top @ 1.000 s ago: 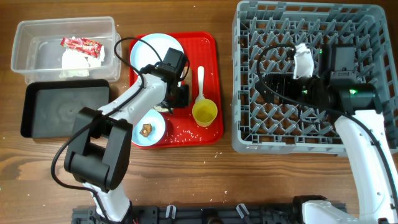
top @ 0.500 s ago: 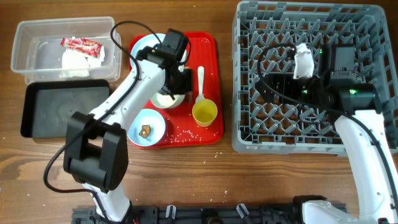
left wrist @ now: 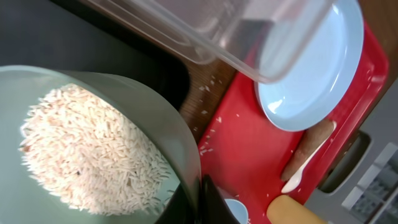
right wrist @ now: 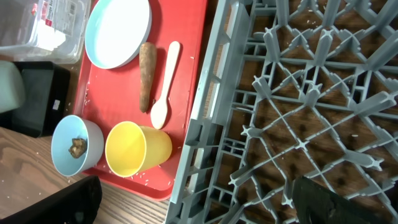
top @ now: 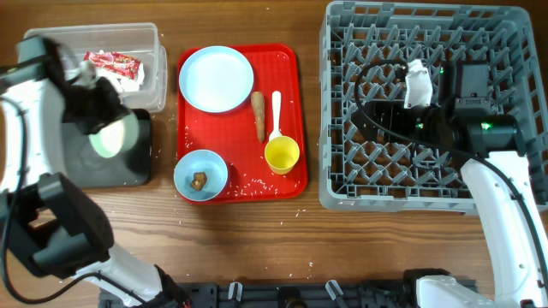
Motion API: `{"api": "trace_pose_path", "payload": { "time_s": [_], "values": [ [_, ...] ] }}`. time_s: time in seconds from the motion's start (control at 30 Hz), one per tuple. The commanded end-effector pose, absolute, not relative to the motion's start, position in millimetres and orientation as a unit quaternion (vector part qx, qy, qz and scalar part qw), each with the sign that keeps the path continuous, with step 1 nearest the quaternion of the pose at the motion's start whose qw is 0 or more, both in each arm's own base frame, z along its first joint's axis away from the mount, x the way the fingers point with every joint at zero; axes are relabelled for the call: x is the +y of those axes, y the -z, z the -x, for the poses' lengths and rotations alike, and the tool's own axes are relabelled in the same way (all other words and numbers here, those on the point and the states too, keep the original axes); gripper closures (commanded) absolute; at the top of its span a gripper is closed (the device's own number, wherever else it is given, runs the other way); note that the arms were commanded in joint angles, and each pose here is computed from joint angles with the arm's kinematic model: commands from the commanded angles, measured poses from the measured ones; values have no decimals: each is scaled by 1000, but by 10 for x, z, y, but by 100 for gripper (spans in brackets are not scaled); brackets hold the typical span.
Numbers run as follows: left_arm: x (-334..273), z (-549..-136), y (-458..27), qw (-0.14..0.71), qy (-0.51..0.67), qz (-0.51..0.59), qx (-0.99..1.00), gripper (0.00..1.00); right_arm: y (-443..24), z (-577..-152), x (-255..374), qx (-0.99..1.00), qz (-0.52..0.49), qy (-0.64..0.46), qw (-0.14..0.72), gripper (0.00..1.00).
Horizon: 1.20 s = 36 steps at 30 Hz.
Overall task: Sort waste into correct bins and load items into the dishwasher rack
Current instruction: 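Tip the mint bowl over the black tray to pour out the rice, then return the empty mint bowl to the red tray with the left gripper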
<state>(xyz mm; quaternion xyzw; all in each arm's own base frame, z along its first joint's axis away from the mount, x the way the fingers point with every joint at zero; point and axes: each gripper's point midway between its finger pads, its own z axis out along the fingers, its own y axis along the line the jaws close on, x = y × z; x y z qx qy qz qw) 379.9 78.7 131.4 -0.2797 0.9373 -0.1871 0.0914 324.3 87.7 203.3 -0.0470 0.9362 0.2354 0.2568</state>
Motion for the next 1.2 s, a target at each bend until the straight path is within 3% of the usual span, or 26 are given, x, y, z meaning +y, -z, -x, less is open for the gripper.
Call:
{"api": "trace_pose_path", "payload": {
  "time_s": [0.0,0.23,0.5,0.97,1.03,1.17],
  "values": [
    [967,-3778,-1428,129,288,290,904,96,-2050,-3276,871,936,41,-235,258,0],
    [1172,-3670,-1446,173,497,331,783,96,-2050,-3276,871,936,41,-235,258,0],
    [1471,-3624,-2176,263,653,314,637,96,-2041,-3261,871,937,40,-235,254,0],
    [1456,-3621,-2201,255,662,319,629,96,-2043,-3265,871,937,40,-235,255,0],
    [1320,-3640,-2243,252,663,303,637,96,-2047,-3270,871,937,40,-235,257,0],
    [466,-3756,-2168,205,585,210,756,96,-2056,-3285,871,936,42,-234,260,1]
  ]
}}
